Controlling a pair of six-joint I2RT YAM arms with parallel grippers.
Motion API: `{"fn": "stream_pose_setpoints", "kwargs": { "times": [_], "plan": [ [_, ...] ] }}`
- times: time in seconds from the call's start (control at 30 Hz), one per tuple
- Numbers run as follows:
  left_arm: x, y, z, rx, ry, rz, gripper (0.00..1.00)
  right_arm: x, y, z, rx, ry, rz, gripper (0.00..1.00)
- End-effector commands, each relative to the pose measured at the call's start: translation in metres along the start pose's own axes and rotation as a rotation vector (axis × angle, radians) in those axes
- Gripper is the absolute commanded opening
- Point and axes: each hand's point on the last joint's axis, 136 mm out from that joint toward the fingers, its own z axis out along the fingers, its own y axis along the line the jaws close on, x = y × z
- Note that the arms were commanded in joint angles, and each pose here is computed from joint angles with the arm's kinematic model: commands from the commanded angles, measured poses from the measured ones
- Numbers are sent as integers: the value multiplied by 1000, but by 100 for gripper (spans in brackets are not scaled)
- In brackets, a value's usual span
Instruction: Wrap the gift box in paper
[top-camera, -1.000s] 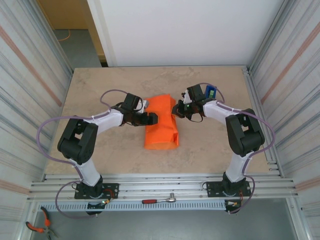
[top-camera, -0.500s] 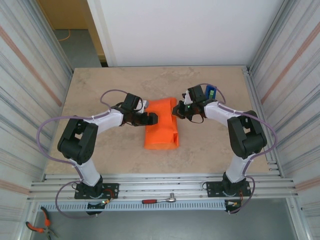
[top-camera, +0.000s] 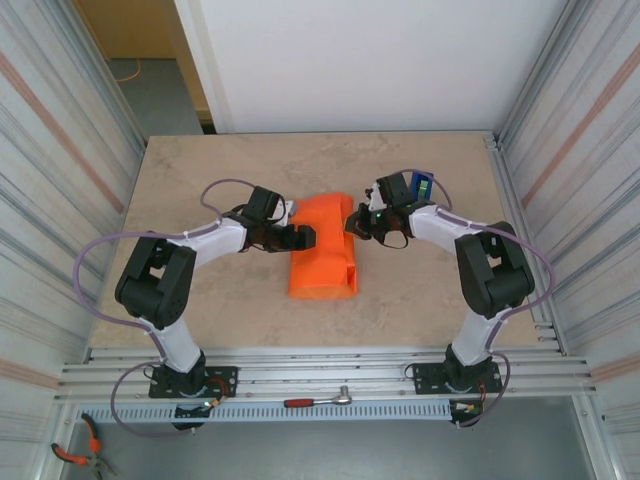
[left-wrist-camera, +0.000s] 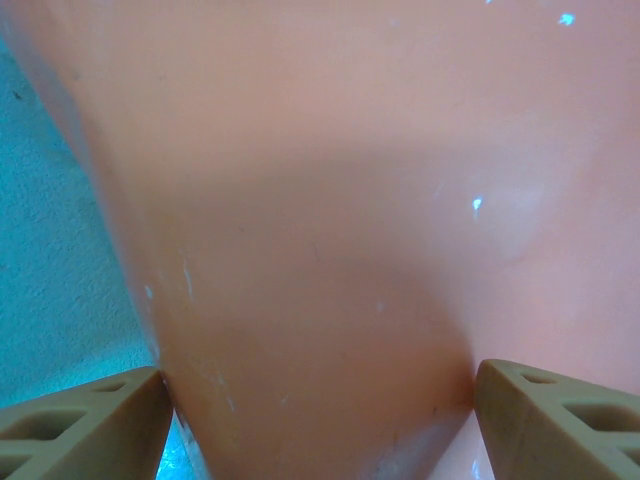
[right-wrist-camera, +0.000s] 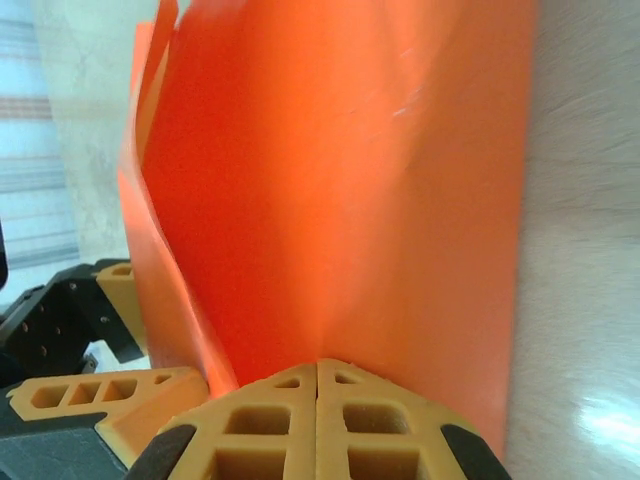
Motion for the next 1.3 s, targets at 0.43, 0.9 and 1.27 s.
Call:
{"fn": "stream_pose_setpoints", "kwargs": {
  "times": [0.43,0.9,1.27],
  "plan": [
    [27,20,10,-87,87,8,79,-99,-83,-150,82,-363,171,50],
    [28,21,12,-89,94,10,78,-147,-134,-149,-97,-357,318,44],
    [29,21,14,-86,97,6,78,-152,-139,-123,-119,-301,323,44]
  ]
}}
